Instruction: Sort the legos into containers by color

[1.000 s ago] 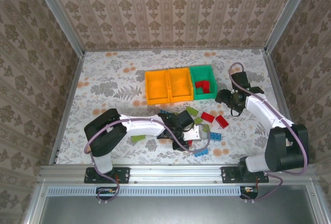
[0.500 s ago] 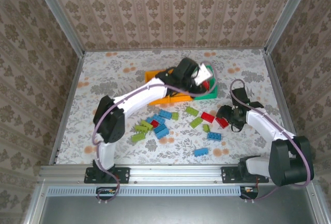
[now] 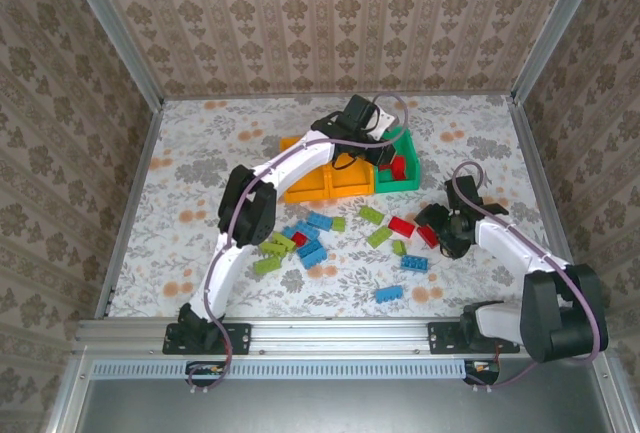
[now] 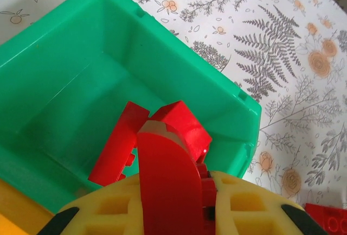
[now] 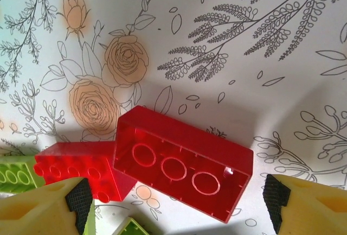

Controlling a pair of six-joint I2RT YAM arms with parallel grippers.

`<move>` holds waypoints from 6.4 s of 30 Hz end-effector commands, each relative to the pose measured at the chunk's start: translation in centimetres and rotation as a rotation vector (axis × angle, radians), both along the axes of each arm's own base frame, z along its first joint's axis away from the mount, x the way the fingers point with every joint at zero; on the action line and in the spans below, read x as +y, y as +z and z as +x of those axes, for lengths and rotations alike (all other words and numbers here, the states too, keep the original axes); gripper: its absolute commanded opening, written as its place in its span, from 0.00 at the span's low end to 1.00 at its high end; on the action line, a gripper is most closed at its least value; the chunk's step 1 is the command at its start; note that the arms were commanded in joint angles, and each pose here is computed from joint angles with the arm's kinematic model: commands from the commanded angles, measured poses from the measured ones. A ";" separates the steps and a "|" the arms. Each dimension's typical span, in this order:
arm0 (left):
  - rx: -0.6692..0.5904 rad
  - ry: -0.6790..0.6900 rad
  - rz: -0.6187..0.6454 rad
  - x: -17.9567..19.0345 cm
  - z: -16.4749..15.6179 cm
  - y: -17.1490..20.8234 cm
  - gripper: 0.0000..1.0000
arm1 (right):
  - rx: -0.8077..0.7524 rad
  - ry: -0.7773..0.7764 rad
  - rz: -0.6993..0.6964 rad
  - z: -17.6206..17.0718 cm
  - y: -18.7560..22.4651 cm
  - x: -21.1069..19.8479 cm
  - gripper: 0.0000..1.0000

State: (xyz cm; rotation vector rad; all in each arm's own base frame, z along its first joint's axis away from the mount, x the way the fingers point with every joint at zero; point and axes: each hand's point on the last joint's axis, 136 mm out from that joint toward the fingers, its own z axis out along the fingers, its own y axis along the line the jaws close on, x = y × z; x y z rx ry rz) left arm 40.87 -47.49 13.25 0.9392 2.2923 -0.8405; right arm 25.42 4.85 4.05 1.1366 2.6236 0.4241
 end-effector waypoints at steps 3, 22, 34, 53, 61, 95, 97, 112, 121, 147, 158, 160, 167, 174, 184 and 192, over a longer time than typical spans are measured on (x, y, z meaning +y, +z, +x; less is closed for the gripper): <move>0.025 0.016 -0.111 -1.8 0.9 2.0 0.28 | 0.023 -0.050 0.027 0.6 -0.4 0.3 0.89; -0.124 0.018 -0.152 1.2 -2.2 8.1 0.70 | 0.110 -0.012 -0.024 1.5 -2.6 0.0 0.68; -0.178 0.067 0.026 9.9 -6.7 5.4 0.72 | -0.238 0.180 -0.094 8.3 8.3 2.2 0.53; -0.058 0.016 0.379 17.3 -17.5 -5.4 0.70 | -0.221 0.199 -0.042 19.9 6.5 5.1 0.59; -0.044 0.120 0.426 19.4 -17.2 -6.3 0.69 | -0.188 0.193 -0.040 20.1 5.3 5.2 0.68; 0.121 0.610 0.475 31.6 -19.1 -8.1 0.79 | -0.225 0.283 0.013 19.3 5.8 8.0 0.81; 0.132 0.605 0.455 31.2 -19.1 -8.2 0.77 | -0.222 0.283 0.014 19.3 5.7 8.0 0.81; 0.177 0.547 0.475 31.0 -20.1 -10.3 0.74 | -0.222 0.282 0.004 19.3 6.0 7.9 0.81; 0.202 0.529 0.466 30.2 -20.1 -10.9 0.70 | -0.212 0.285 0.004 19.1 5.9 7.8 0.82; 0.169 0.532 0.440 30.3 -20.7 -9.1 0.71 | -0.198 0.287 0.008 18.9 5.3 7.9 0.82; 0.142 0.518 0.441 30.1 -20.7 -8.3 0.81 | -0.191 0.289 0.014 18.8 5.1 8.0 0.82; 0.133 0.513 0.443 30.2 -20.6 -8.0 0.81 | -0.191 0.288 0.015 18.8 5.1 8.0 0.82; 0.141 0.493 0.427 29.7 -20.8 -7.9 0.81 | -0.183 0.287 0.020 18.7 4.8 8.1 0.82; 0.163 0.484 0.417 28.5 -20.3 -8.4 0.80 | -0.180 0.287 0.030 18.8 4.6 8.2 0.82; 0.196 0.467 0.438 28.0 -20.3 -9.2 0.68 | -0.174 0.291 0.022 18.7 4.4 8.1 0.82; 0.208 0.489 0.471 28.4 -20.0 -9.5 0.54 | -0.176 0.292 0.026 18.8 4.4 8.2 0.82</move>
